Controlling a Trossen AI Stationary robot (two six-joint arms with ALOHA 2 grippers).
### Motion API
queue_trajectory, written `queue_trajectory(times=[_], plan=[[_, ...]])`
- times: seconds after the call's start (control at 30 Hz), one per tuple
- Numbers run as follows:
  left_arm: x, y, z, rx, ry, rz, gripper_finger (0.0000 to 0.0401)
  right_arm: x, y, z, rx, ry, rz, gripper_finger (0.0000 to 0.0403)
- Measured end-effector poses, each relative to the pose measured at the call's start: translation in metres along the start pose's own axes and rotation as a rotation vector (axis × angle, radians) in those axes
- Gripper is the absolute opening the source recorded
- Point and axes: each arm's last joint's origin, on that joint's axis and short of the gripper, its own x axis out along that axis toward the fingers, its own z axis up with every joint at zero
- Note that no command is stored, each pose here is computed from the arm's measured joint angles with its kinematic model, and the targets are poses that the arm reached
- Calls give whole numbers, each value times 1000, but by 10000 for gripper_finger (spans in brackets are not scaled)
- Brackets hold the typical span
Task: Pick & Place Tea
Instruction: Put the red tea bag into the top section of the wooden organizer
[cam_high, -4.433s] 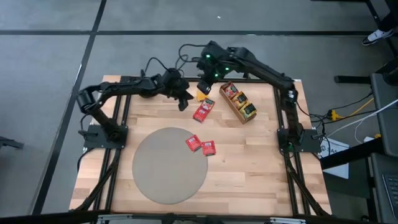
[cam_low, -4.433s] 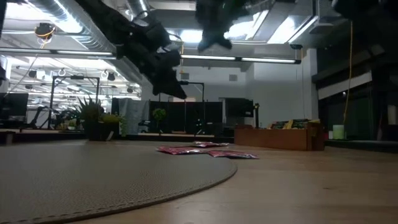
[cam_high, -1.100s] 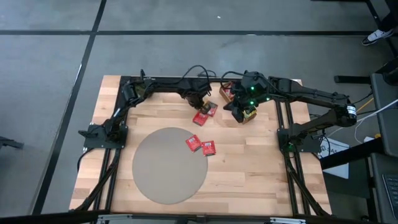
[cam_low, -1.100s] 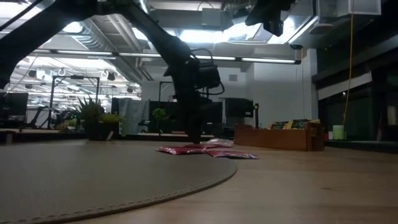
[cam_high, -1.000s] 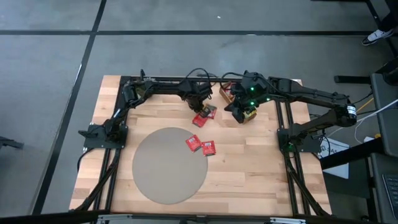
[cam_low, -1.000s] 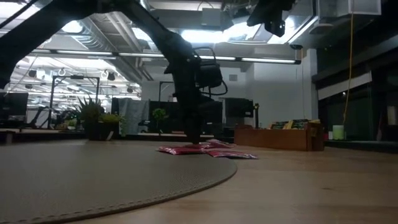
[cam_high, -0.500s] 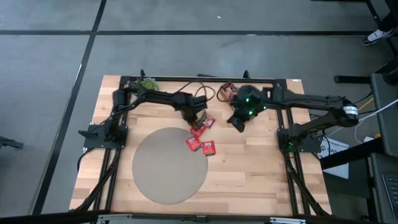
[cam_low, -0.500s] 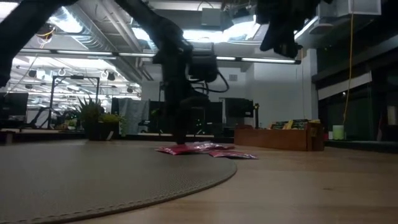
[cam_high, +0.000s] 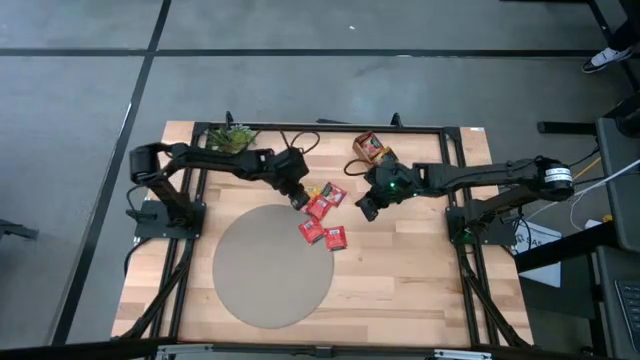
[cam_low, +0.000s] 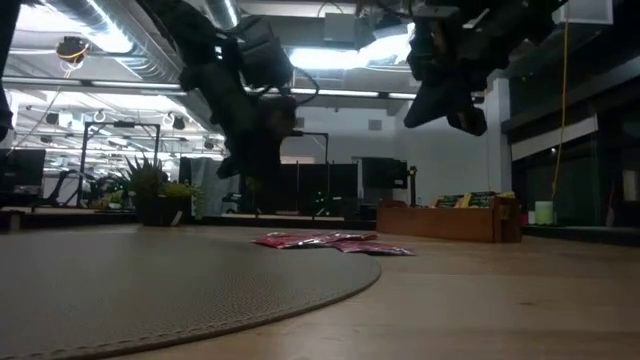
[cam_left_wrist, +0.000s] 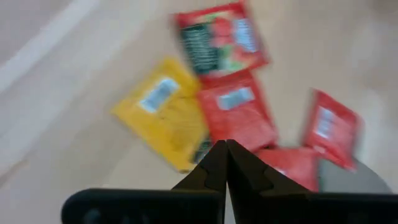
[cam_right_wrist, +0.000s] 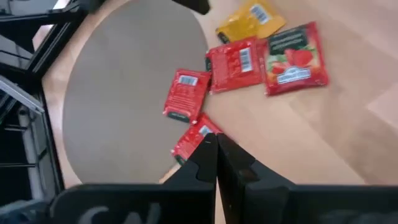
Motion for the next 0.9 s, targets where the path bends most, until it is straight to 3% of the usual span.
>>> queue_trajectory(times=[0.3,0.5,0.67,0.9], plan=[[-7,-14,-5,198,97,-317,3,41,22,-13,158,17,110,5],[-3,-31,-16,280,114,-298,3,63,38,-26,283,-19,145,5],[0,-43,-27,388,116,-211,3,78,46,-41,344,-26,126,5],[1,-47,-36,367,162,-166,4,88,52,-52,363,-14,139,5]])
